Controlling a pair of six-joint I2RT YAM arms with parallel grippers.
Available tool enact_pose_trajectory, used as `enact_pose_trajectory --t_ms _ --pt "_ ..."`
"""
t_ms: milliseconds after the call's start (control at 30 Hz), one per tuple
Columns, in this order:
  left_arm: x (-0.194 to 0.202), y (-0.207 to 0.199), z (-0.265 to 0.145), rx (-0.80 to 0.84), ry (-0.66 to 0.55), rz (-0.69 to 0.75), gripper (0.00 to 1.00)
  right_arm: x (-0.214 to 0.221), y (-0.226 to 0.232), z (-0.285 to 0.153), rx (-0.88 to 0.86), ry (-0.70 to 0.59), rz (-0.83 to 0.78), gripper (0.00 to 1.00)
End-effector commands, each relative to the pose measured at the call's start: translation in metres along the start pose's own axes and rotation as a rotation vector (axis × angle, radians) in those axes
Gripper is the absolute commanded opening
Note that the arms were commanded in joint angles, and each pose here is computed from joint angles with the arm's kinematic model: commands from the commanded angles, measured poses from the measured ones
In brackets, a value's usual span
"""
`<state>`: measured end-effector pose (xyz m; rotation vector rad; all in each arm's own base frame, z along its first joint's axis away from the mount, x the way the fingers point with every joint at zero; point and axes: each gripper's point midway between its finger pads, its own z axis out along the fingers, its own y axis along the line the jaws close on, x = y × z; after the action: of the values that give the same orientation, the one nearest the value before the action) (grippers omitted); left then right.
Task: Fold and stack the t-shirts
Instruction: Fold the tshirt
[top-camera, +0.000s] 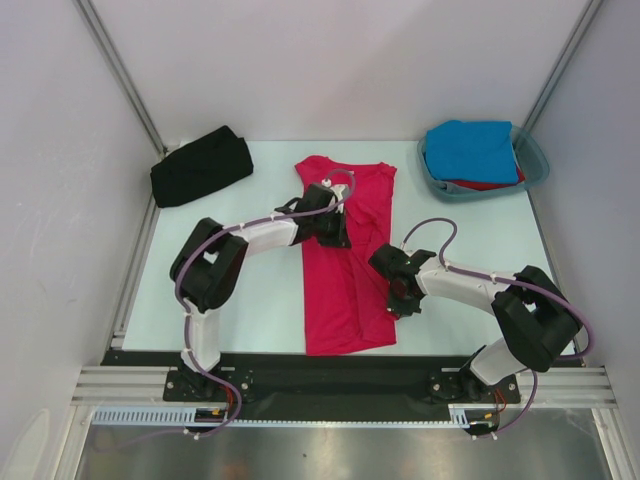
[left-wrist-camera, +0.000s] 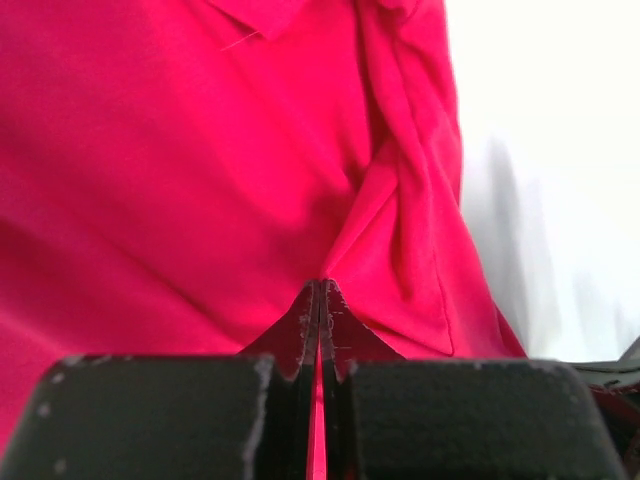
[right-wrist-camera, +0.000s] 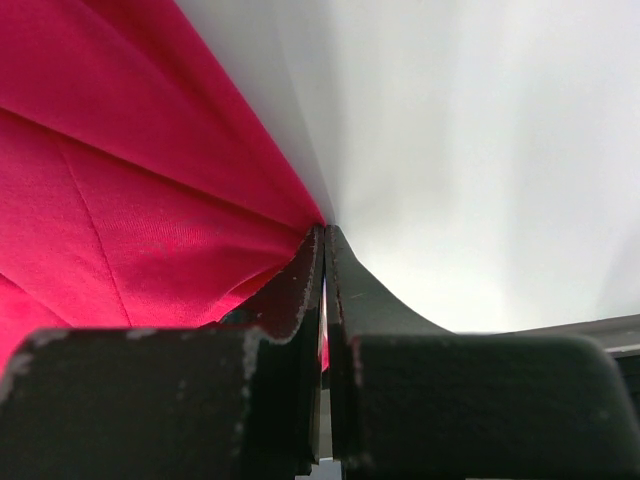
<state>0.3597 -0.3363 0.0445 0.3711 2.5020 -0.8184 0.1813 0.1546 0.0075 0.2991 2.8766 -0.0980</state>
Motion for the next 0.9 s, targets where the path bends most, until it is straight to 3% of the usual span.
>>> enact_pose_trajectory --t_ms 0,533,767,800,833,867 --pt "-0.026 -0.006 -0.020 -0.005 -0.085 0.046 0.00 0.012 -0.043 0.029 0.186 -0.005 -0.033 0.00" --pt "0.009 0.042 -0.041 -0.220 -0.038 -0.055 0.00 0.014 -0.048 0.025 0.213 -0.002 -0.021 0.00" --pt "0.010 0.031 -0.038 -0.140 -0.038 -0.037 0.02 0.008 -0.057 0.019 0.264 -0.036 -0.007 0.00" --pt "0.007 0.026 -0.036 -0.115 -0.044 -0.033 0.05 0.004 -0.060 0.017 0.287 -0.050 -0.012 0.01" --pt "0.001 0.019 -0.035 -0.076 -0.063 -0.024 0.14 0.000 -0.060 0.014 0.290 -0.066 -0.016 0.08" --pt "0.002 0.012 -0.031 -0.035 -0.051 -0.023 0.18 -0.009 -0.055 0.009 0.286 -0.090 -0.004 0.18"
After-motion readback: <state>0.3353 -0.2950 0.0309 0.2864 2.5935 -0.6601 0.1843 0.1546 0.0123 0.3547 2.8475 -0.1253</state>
